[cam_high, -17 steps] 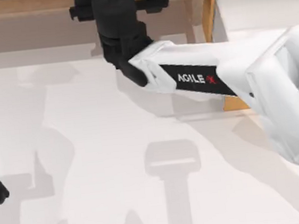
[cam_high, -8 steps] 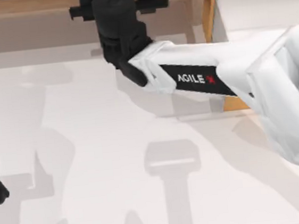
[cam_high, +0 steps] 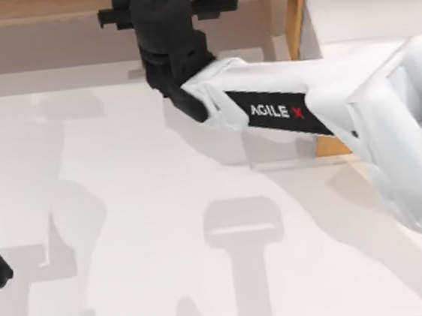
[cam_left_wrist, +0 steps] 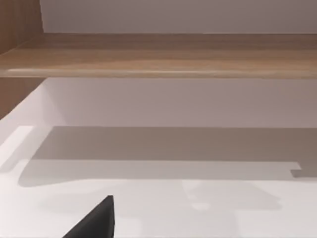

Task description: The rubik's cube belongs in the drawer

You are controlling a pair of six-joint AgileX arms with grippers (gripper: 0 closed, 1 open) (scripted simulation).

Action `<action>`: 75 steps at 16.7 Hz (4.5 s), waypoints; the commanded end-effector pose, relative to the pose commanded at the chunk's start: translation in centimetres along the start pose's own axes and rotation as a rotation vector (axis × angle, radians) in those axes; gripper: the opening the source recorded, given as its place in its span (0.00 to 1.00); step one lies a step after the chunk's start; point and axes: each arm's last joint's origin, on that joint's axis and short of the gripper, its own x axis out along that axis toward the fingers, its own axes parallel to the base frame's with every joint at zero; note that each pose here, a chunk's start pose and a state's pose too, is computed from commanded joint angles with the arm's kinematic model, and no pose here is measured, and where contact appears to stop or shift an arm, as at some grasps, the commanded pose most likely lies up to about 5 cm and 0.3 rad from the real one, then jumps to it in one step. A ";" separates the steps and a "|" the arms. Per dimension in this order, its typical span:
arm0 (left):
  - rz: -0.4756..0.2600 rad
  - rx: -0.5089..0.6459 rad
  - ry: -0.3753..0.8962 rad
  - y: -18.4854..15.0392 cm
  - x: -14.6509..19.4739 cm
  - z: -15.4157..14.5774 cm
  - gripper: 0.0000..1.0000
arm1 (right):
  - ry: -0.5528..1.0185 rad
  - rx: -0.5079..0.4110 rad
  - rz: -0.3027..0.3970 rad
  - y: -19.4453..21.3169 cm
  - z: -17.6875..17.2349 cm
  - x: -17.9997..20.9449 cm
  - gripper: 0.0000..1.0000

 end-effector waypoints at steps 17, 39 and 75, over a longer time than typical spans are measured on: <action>0.000 0.000 0.000 0.0 0.0 0.0 1.00 | 0.010 -0.004 0.002 -0.3 2.4 -1.7 0.00; 0.000 0.000 0.000 0.0 0.0 0.0 1.00 | 1.034 -0.247 0.211 -17.0 14.7 -4.4 0.00; 0.000 0.000 0.000 0.0 0.0 0.0 1.00 | 1.571 -0.004 0.005 -29.8 3.1 2.8 1.00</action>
